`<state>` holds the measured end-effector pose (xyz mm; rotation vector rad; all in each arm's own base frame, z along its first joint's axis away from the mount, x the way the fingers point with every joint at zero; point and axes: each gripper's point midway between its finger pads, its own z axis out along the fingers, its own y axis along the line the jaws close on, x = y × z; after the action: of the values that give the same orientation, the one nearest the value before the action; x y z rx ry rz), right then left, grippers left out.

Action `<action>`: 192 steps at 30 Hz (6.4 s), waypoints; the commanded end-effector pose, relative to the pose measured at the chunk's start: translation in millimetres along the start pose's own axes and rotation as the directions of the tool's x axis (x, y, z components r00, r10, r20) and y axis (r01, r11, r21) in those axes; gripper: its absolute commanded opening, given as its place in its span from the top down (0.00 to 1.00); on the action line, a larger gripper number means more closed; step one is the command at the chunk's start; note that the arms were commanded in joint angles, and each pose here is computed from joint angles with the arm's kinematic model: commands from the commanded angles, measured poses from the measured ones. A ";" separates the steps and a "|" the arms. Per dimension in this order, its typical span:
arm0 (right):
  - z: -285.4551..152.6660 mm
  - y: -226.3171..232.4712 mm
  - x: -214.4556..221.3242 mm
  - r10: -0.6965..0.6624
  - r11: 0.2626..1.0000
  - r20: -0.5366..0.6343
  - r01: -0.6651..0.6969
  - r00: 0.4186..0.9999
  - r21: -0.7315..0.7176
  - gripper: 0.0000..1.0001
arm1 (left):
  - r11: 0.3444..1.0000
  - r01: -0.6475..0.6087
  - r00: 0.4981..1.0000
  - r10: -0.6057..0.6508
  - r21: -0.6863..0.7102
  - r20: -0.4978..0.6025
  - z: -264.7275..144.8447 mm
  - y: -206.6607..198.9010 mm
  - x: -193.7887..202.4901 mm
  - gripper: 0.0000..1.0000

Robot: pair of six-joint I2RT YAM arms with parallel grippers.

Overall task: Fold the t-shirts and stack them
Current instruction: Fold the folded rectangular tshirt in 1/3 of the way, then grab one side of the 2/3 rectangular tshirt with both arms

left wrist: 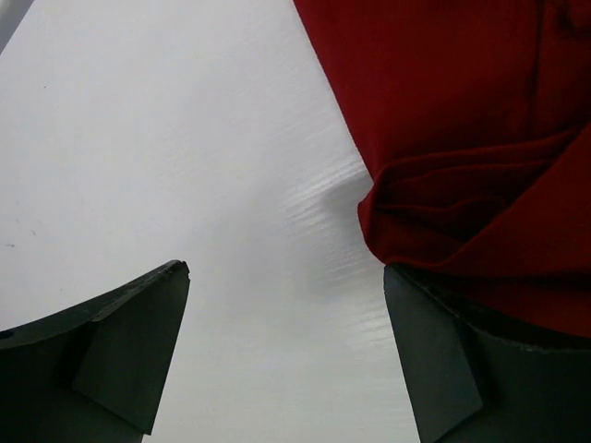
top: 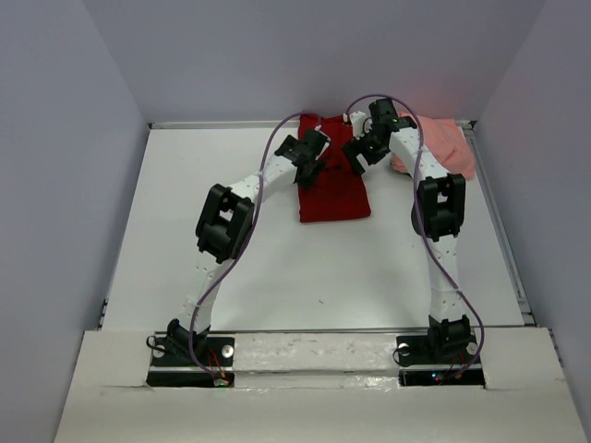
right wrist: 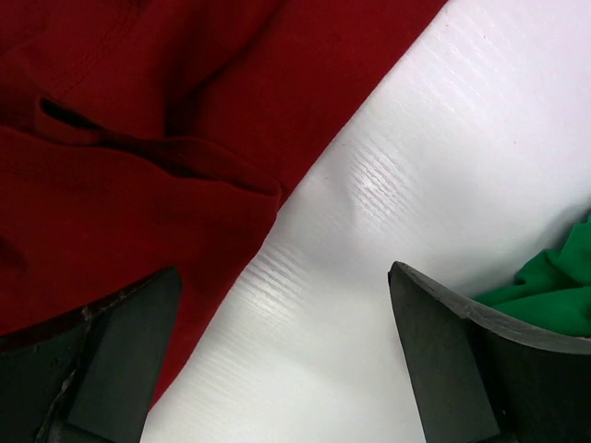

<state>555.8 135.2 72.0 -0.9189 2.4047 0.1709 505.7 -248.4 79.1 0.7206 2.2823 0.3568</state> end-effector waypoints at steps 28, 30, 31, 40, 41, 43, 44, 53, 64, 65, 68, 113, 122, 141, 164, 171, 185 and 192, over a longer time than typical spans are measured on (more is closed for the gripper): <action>-115.2 109.6 29.8 -0.516 0.854 0.047 0.508 0.856 0.115 0.00 | 0.888 0.427 0.896 -0.388 -0.173 0.217 -149.9 237.5 57.8 0.01; -104.3 106.2 22.8 -0.556 0.822 0.050 0.540 0.830 0.180 0.00 | 0.890 0.423 0.898 -0.385 -0.172 0.213 -152.8 233.4 66.5 0.01; -100.5 101.8 21.7 -0.571 0.804 0.031 0.551 0.821 0.223 0.00 | 0.890 0.422 0.898 -0.385 -0.171 0.212 -152.3 231.8 68.7 0.01; -68.0 124.5 -8.3 -0.760 0.561 -0.064 0.703 0.646 0.437 0.00 | 0.893 0.404 0.908 -0.366 -0.198 0.203 -147.6 231.7 78.6 0.01; -67.3 134.2 -13.6 -0.794 0.507 -0.073 0.723 0.604 0.470 0.00 | 0.893 0.404 0.909 -0.366 -0.200 0.201 -146.0 232.1 77.8 0.01; -68.4 144.5 -19.0 -0.817 0.471 -0.073 0.736 0.571 0.487 0.00 | 0.893 0.406 0.907 -0.367 -0.195 0.205 -146.4 232.3 75.9 0.01; -69.3 147.8 -20.5 -0.823 0.459 -0.077 0.738 0.563 0.494 0.00 | 0.893 0.405 0.907 -0.366 -0.196 0.206 -146.5 232.5 75.6 0.01; -79.4 194.4 -39.9 -0.882 0.356 -0.089 0.778 0.463 0.517 0.00 | 0.900 0.406 0.905 -0.372 -0.160 0.207 -140.7 225.7 71.9 0.01; -42.2 190.0 -59.8 -0.907 0.211 -0.184 0.785 0.380 0.582 0.00 | 0.906 0.408 0.899 -0.376 -0.117 0.225 -146.3 218.2 72.0 0.01; -38.4 189.9 -60.0 -0.904 0.213 -0.187 0.786 0.383 0.581 0.00 | 0.907 0.405 0.900 -0.373 -0.114 0.227 -147.1 217.7 71.7 0.01; -26.0 190.8 -60.4 -0.901 0.219 -0.190 0.789 0.389 0.574 0.00 | 0.908 0.403 0.899 -0.371 -0.110 0.230 -149.5 217.1 72.3 0.01; -111.7 5.2 -69.3 -0.589 0.378 -0.264 0.549 0.764 0.745 0.00 | 0.971 0.219 0.953 -0.233 0.095 0.192 -143.9 124.3 43.9 0.01; -156.9 14.3 -43.2 -0.441 0.588 -0.113 0.382 0.890 0.713 0.00 | 0.903 0.076 0.967 -0.170 0.423 0.189 -170.0 58.1 45.4 0.01; -200.3 49.2 70.7 -0.082 0.868 -0.085 0.113 0.993 0.483 0.11 | 0.647 0.073 0.997 -0.061 0.759 -0.044 -166.0 -35.0 103.2 0.11; -122.0 111.2 68.5 0.115 0.993 -0.112 -0.116 0.987 0.003 0.19 | 0.583 0.096 0.995 -0.051 0.807 -0.082 -112.3 -76.3 83.8 0.21; -105.5 108.1 68.2 0.117 0.992 -0.131 -0.121 0.984 -0.020 0.21 | 0.607 0.094 0.996 -0.068 0.789 -0.066 -101.3 -79.4 72.3 0.23; -110.6 96.5 68.4 0.119 0.993 -0.118 -0.121 0.986 -0.010 0.23 | 0.650 0.094 0.996 -0.062 0.754 -0.071 -74.4 -90.7 67.3 0.34; -109.7 95.1 74.1 0.123 0.992 -0.128 -0.125 0.984 -0.013 0.23 | 0.646 0.065 0.998 -0.057 0.761 -0.037 -79.4 -98.1 54.1 0.38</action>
<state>394.2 130.4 100.3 -0.8149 2.6304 0.1751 367.9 -281.9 38.9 1.0237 2.5078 -0.7016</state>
